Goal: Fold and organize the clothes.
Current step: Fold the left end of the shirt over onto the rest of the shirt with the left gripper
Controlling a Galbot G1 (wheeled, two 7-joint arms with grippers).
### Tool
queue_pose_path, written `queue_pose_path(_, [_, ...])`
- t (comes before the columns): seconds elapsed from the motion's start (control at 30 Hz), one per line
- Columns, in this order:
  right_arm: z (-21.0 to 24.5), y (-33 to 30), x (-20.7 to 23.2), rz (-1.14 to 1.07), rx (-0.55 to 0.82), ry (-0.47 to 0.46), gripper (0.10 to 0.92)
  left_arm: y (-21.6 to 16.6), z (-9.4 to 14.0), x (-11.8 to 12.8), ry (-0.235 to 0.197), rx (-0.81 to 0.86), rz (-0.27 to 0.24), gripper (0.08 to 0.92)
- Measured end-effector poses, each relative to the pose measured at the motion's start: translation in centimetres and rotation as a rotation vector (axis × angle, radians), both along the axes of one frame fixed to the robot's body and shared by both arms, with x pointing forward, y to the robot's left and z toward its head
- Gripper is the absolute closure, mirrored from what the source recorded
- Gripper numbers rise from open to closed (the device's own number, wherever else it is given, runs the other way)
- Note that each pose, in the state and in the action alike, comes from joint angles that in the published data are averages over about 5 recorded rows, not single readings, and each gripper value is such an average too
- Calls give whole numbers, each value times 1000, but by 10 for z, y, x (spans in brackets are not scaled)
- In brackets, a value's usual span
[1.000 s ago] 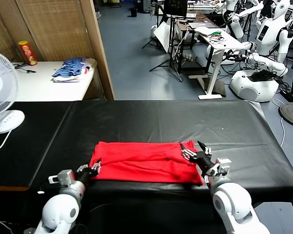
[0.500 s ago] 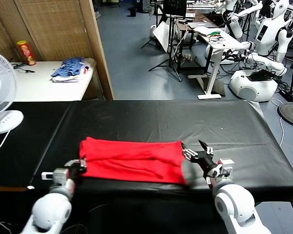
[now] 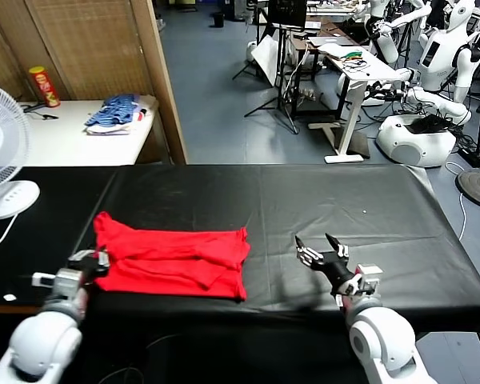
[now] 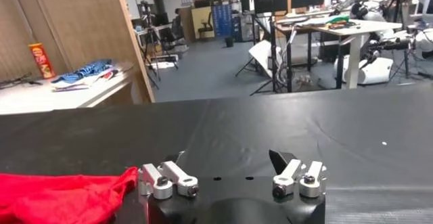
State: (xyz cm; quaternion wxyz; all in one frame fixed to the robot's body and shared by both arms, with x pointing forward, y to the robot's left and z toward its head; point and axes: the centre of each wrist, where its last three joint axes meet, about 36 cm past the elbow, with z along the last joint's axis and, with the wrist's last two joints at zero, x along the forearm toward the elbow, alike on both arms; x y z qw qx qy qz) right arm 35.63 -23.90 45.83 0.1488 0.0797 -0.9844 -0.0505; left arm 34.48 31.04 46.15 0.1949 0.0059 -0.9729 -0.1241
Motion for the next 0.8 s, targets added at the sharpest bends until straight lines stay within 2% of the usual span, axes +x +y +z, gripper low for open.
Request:
queue_pose_path(0.17, [1,-4,-7,-20,-10,3,224,-55,-1,-3,48,-214,-92,835])
queue_pose_path(0.3, [0,-4,-11,-31,-15,7,224,-87,-2,0,63,-332,-136,835])
queue_pose_path(0.6, [-4,1,-14,-37,-19,17,224,-131,5,9,37,-471,-174,835])
queue_pose_path(0.8, [-8,1,-11,-39,-21,26,224,-142,7,5,54,-513,-195,835])
